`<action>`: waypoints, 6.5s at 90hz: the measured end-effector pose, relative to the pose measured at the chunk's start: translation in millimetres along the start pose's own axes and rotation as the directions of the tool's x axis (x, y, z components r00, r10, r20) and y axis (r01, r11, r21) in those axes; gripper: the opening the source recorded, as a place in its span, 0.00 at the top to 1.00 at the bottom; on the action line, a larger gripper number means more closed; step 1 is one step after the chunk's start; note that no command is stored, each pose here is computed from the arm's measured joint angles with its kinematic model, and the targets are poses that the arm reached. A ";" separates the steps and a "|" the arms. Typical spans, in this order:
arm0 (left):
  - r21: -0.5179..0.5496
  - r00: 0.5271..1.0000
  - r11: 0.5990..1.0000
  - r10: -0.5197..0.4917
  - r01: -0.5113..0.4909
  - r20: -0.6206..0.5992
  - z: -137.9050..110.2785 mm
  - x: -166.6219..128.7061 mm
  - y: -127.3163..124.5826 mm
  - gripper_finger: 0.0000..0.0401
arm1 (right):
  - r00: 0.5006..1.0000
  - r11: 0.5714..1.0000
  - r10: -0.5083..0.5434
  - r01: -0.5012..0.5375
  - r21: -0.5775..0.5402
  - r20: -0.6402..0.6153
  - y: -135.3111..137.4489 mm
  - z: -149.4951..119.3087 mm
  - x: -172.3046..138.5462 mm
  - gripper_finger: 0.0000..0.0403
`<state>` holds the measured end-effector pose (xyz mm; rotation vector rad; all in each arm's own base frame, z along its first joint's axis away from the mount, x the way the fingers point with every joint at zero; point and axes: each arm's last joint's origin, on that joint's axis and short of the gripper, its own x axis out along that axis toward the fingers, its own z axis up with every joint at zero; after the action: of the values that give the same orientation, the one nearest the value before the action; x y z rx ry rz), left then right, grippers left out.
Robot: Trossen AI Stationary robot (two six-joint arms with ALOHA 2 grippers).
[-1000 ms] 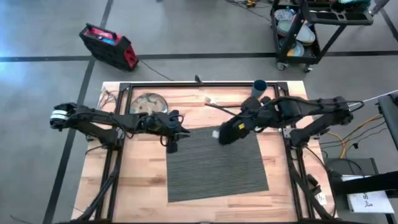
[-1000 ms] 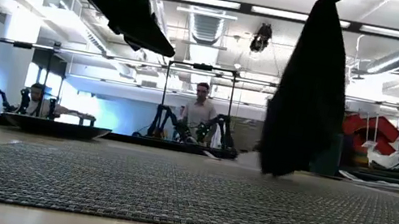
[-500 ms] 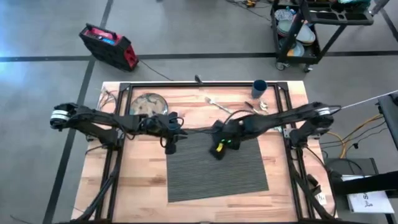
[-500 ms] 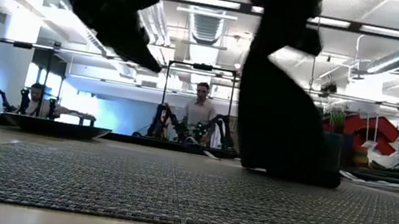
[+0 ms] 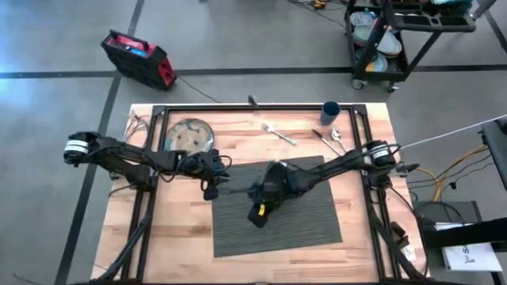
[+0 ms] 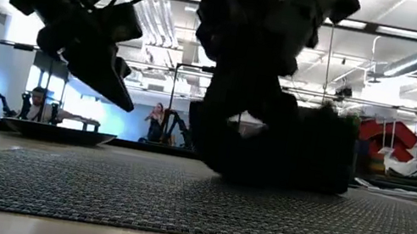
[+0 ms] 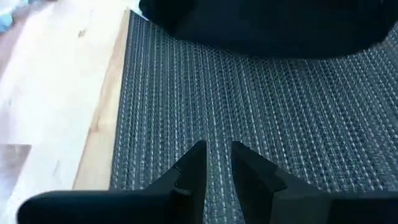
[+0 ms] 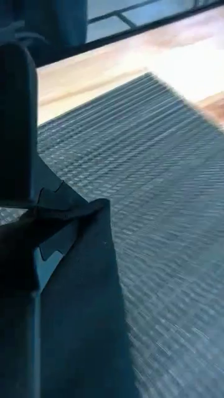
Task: Set table place
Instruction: Fold the black napkin
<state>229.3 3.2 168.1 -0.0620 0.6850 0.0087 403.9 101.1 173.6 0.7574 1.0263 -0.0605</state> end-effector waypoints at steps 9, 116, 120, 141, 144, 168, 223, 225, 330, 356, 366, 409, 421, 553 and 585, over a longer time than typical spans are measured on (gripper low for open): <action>-0.019 0.998 0.998 -0.051 0.052 0.035 1.1 0.3 -1.5 0.85 | 0.996 0.997 0.081 -0.081 -0.015 0.022 9.4 -2.0 8.0 1.00; -0.056 0.992 0.994 -0.094 0.089 -0.089 -9.9 -11.1 -2.7 0.84 | 0.955 0.963 0.260 -0.247 -0.105 0.142 -39.9 57.6 25.1 0.96; -0.056 0.992 0.994 -0.094 0.089 -0.088 -9.9 -11.1 -2.7 0.83 | 0.948 0.959 0.277 -0.261 -0.115 0.157 -38.5 59.5 24.1 0.94; -0.074 0.992 0.993 -0.094 0.088 -0.087 -9.8 -11.2 -2.7 0.80 | 0.903 0.930 0.362 -0.332 -0.160 0.232 -31.5 70.8 14.9 0.76; -0.074 0.992 0.993 -0.094 0.088 -0.087 -9.8 -11.2 -2.7 0.79 | 0.897 0.926 0.371 -0.339 -0.166 0.239 -29.8 73.1 12.5 0.74; -0.075 0.991 0.993 -0.094 0.087 -0.090 -10.1 -11.0 -2.7 0.77 | 0.869 0.903 0.427 -0.399 -0.158 0.250 -27.9 90.1 -1.5 0.57; -0.023 0.992 0.997 -0.069 0.072 0.102 52.3 -4.3 -5.1 0.84 | 0.894 0.956 -0.071 0.188 -0.227 0.441 -38.9 71.5 -214.2 0.65; -0.016 0.992 0.997 -0.067 0.069 0.103 56.5 -2.3 -5.2 0.84 | 0.897 0.951 -0.110 0.220 -0.218 0.429 -40.9 66.0 -219.7 0.66; 0.107 0.941 0.955 0.292 -0.277 -0.172 135.2 143.5 -106.3 0.83 | 0.942 0.995 -0.042 0.069 -0.070 0.332 -159.3 -99.4 -174.9 0.67; 0.078 0.941 0.960 0.281 -0.271 -0.188 122.0 158.0 -111.3 0.83 | 0.936 0.992 -0.062 0.095 -0.079 0.347 -159.9 -98.3 -173.8 0.68; 0.080 0.940 0.963 0.269 -0.258 -0.208 115.2 164.1 -113.9 0.80 | 0.935 0.991 -0.059 0.096 -0.089 0.350 -159.7 -97.9 -173.7 0.70; 0.088 0.923 0.954 0.299 -0.286 -0.241 106.6 169.2 -111.5 0.52 | 0.937 0.991 -0.055 0.092 -0.093 0.344 -159.6 -98.1 -173.5 0.73; 0.094 0.918 0.951 0.308 -0.293 -0.249 102.3 173.9 -111.2 0.55 | 0.938 0.991 -0.055 0.092 -0.093 0.343 -159.7 -98.2 -173.5 0.71; -0.022 0.912 0.957 0.269 -0.290 -0.308 112.0 162.1 -75.1 0.88 | 0.942 0.988 -0.063 0.106 -0.114 0.329 -160.6 -99.4 -173.1 0.83; -0.032 0.895 0.917 0.380 -0.397 -0.234 115.9 163.2 -71.4 0.66 | 0.942 0.988 -0.063 0.106 -0.114 0.329 -160.6 -99.4 -173.1 0.78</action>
<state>430.9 -63.2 158.3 0.0001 0.9143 0.4214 174.4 -10.8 194.4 0.5607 0.7390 -0.1854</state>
